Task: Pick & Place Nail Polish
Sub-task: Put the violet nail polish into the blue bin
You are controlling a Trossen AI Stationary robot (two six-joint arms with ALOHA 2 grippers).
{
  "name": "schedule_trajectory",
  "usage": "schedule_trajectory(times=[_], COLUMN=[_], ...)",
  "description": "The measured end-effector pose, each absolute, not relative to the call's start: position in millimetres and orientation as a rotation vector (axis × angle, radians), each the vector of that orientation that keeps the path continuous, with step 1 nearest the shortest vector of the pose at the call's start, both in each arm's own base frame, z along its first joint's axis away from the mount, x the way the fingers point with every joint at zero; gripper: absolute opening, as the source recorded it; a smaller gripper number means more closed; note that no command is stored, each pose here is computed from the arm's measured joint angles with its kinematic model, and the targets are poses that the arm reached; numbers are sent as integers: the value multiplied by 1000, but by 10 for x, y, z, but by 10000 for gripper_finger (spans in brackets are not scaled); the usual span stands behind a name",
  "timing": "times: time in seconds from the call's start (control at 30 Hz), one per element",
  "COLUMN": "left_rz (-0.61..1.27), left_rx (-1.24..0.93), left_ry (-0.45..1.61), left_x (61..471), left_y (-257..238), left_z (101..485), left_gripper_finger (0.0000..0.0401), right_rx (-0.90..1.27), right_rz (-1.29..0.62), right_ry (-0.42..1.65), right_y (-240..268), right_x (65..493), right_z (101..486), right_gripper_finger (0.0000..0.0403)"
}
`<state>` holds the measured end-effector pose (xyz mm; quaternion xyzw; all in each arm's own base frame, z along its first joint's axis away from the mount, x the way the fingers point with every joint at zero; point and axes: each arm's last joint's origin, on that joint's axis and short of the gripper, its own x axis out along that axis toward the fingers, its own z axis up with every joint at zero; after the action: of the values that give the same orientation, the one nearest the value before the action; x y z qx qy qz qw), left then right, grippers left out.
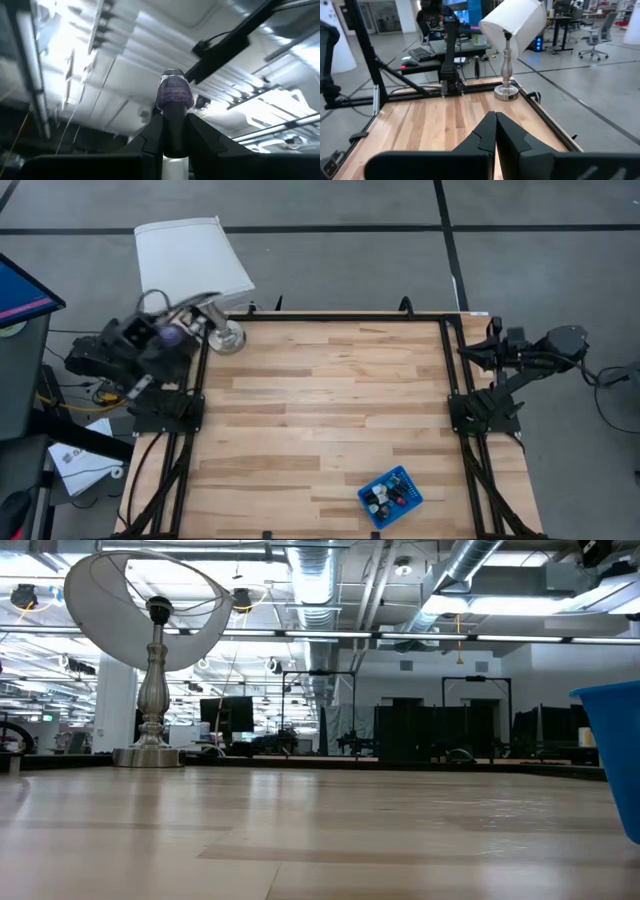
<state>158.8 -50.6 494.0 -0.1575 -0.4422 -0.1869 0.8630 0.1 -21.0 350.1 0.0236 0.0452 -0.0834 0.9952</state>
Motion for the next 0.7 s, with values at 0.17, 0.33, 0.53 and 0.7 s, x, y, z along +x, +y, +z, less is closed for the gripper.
schedule_trajectory(times=[0.17, 0.33, 0.53, 0.7], left_rz=[-430, -434, -365, -205], left_rx=[-257, -244, -108, 53], left_ry=[-988, -968, -842, -714], left_x=[1455, 1455, 1570, 1698], left_y=[-485, -488, -521, -530], left_z=[5052, 5045, 4956, 4848], left_gripper_finger=[50, 50, 50, 50], right_rx=[67, 76, 84, 97], right_rz=[-168, -167, -166, -165], right_ry=[51, 38, 21, 11], right_y=[-209, -208, -208, -208], right_x=[4, 6, 7, 6], right_z=[3545, 3559, 3578, 3589], right_gripper_finger=[0, 0, 0, 0])
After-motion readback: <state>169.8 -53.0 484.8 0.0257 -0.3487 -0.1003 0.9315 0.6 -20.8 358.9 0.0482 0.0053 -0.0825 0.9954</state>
